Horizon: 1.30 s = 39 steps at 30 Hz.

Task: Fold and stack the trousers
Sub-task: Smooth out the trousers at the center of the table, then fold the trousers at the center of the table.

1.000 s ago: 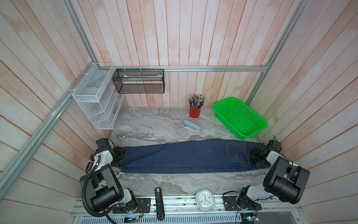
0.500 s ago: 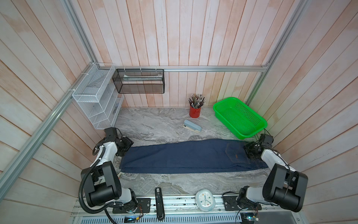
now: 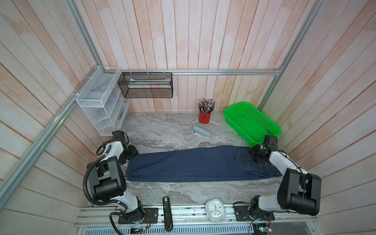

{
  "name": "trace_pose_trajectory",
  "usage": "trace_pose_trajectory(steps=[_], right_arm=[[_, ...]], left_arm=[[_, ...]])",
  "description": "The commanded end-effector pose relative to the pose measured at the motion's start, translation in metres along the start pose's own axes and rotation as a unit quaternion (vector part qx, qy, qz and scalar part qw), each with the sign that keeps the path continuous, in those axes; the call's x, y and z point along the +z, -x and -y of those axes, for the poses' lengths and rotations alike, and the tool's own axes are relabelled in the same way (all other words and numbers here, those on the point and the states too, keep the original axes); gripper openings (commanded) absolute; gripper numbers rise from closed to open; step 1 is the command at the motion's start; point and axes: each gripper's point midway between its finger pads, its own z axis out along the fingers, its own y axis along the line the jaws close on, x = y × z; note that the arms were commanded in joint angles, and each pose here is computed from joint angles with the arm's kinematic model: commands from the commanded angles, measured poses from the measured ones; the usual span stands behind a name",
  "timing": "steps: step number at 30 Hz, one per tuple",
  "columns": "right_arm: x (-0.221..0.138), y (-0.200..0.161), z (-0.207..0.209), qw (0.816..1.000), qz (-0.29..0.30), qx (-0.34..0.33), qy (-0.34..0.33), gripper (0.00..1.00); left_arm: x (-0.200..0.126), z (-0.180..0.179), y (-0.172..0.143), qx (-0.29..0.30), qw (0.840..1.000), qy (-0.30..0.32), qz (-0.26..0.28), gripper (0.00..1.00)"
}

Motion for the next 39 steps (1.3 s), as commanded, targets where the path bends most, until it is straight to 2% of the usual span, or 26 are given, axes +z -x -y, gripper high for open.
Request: trace_pose_trajectory(steps=[1, 6, 11, 16, 24, 33, 39], right_arm=[[-0.002, -0.002, 0.0, 0.999, -0.008, -0.023, -0.031, 0.4], [-0.004, -0.001, -0.015, 0.998, -0.01, -0.049, -0.048, 0.4], [-0.003, -0.003, -0.032, 0.996, -0.015, -0.069, -0.063, 0.4], [-0.004, -0.007, -0.049, 0.994, -0.016, -0.085, -0.063, 0.41], [0.01, -0.038, -0.052, 0.992, -0.051, -0.104, -0.053, 0.41], [0.019, -0.096, -0.073, 0.975, -0.104, -0.197, 0.011, 0.41], [0.015, -0.12, -0.085, 0.96, -0.108, -0.255, 0.034, 0.41]], left_arm=[[0.013, -0.015, -0.006, 0.022, 0.999, 0.033, -0.034, 0.77], [0.023, -0.01, -0.003, 0.018, 0.998, -0.006, -0.059, 0.77], [0.04, -0.006, -0.015, 0.014, 0.995, -0.028, -0.095, 0.75], [0.049, -0.001, -0.031, 0.011, 0.992, -0.045, -0.12, 0.67], [0.056, 0.022, -0.053, 0.039, 0.986, -0.059, -0.153, 0.65], [0.064, 0.01, -0.063, 0.038, 0.984, -0.013, -0.171, 0.58], [0.073, -0.001, -0.079, 0.04, 0.98, 0.011, -0.193, 0.53]])
